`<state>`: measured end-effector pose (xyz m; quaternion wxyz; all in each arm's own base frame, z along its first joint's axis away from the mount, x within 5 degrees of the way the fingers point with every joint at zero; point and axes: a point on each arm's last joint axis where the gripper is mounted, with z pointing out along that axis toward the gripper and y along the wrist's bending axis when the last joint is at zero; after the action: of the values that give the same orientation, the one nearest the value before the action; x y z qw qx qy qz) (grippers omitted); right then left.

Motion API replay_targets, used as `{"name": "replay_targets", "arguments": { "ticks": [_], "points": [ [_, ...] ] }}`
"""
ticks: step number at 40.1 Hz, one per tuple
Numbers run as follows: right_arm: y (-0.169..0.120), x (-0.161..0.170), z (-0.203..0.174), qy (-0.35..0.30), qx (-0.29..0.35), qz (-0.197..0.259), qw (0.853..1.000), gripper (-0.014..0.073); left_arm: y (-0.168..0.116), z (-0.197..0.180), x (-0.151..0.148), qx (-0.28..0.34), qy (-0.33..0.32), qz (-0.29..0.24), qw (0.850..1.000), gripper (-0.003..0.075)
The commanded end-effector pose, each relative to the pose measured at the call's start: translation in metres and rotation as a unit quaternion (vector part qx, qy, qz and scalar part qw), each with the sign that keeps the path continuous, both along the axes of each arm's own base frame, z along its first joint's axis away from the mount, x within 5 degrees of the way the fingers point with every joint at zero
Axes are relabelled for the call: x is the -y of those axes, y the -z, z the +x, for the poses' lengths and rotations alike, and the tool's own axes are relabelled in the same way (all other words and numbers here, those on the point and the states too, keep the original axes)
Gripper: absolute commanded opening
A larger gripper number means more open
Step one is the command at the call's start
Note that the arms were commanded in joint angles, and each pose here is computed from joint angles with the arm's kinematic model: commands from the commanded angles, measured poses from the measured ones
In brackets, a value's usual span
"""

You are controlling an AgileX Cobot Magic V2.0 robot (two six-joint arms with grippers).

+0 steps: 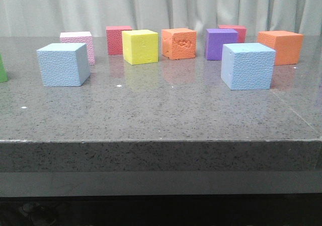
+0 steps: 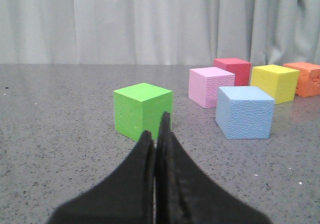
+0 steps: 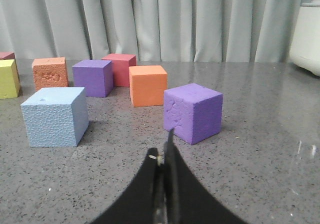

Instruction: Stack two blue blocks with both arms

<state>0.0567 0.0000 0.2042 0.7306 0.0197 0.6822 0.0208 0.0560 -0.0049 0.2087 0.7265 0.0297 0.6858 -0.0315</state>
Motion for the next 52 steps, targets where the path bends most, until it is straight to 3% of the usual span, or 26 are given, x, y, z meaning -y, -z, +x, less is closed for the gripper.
{"name": "replay_targets", "arguments": {
  "ticks": [1,9,19,25,31,39,52],
  "points": [
    [-0.012,0.001,-0.003,0.009,0.065,-0.002,0.998,-0.0069,0.003,-0.001,0.0,0.037,0.004,-0.006,0.999,-0.0018],
    [-0.021,0.002,-0.005,0.009,0.085,0.01,0.996,-0.0069,-0.01,-0.003,0.0,0.062,0.004,-0.012,0.998,-0.0018],
    [-0.087,-0.001,-0.021,-0.006,0.099,0.018,0.995,-0.0069,-0.082,-0.022,-0.001,0.076,0.01,-0.033,0.996,-0.0018],
    [-0.128,-0.002,-0.02,-0.013,0.07,0.013,0.997,-0.0069,-0.126,-0.026,-0.001,0.03,0.014,-0.028,0.999,-0.0018],
    [-0.154,-0.004,-0.002,-0.022,-0.015,0.01,1.0,-0.0069,-0.157,-0.014,0.001,-0.056,0.016,-0.019,0.998,-0.0018],
    [-0.144,-0.005,0.026,-0.028,-0.124,0.01,0.992,-0.0069,-0.152,0.011,0.004,-0.133,0.014,-0.01,0.991,-0.0018],
    [-0.132,-0.005,0.055,-0.027,-0.184,0.013,0.982,-0.0069,-0.145,0.03,0.006,-0.179,0.013,-0.007,0.984,-0.0018]
  ]
}}
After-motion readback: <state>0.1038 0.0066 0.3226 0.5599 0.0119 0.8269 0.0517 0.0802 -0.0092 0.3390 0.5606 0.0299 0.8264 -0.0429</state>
